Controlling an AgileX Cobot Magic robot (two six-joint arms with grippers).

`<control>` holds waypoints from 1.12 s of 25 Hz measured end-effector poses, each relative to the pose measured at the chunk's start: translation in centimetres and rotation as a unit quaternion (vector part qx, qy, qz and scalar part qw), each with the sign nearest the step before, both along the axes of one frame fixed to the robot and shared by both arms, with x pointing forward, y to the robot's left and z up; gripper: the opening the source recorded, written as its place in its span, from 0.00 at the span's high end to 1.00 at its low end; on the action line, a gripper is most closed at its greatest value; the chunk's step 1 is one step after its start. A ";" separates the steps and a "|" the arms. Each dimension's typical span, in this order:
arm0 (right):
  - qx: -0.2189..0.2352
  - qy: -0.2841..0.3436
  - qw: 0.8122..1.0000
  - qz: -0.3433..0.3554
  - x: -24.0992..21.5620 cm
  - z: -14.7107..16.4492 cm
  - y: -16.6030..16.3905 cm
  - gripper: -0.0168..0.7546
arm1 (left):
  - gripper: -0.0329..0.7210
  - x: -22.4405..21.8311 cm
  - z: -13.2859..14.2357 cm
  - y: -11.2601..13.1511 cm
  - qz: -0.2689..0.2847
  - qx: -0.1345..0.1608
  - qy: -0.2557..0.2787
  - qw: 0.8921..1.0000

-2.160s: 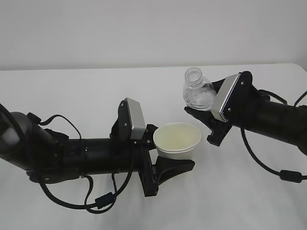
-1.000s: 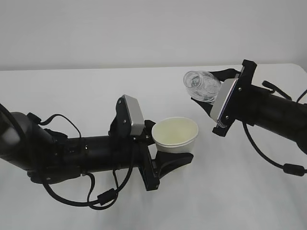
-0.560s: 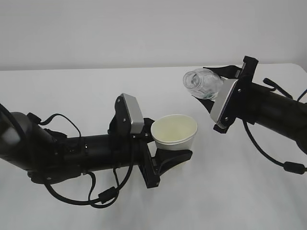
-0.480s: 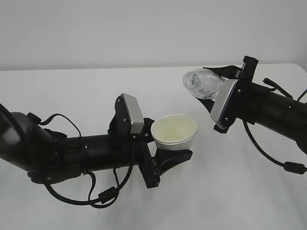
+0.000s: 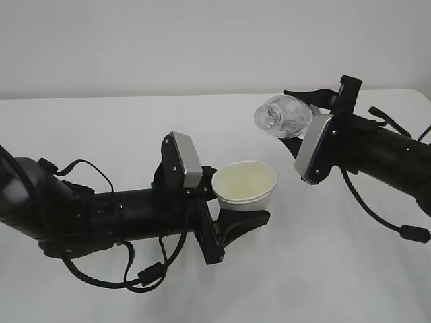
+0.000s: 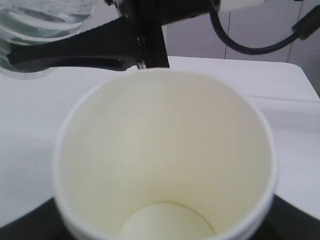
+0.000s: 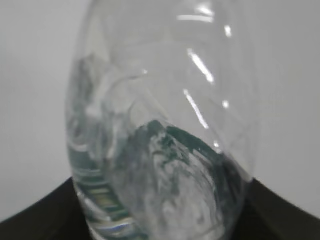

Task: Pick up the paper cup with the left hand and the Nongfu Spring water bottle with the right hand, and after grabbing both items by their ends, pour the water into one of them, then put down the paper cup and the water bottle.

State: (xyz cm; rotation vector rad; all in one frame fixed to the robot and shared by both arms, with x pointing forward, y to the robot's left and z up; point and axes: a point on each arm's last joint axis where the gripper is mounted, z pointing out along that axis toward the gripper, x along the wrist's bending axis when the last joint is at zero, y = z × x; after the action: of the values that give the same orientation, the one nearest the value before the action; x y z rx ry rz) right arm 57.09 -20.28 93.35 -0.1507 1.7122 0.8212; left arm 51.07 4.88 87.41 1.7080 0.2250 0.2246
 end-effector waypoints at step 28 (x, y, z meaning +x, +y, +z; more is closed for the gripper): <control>-0.068 -0.069 0.995 0.010 0.0 0.3 0.1 0.37 | 0.34 0.1 0.0 0.0 0.007 0.001 -0.011 1.000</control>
State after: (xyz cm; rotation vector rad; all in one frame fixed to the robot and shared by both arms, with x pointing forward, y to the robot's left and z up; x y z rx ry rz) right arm 57.06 -20.22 93.62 -0.3105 1.6387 0.6920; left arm 51.21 4.92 87.44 1.7058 0.2207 0.2527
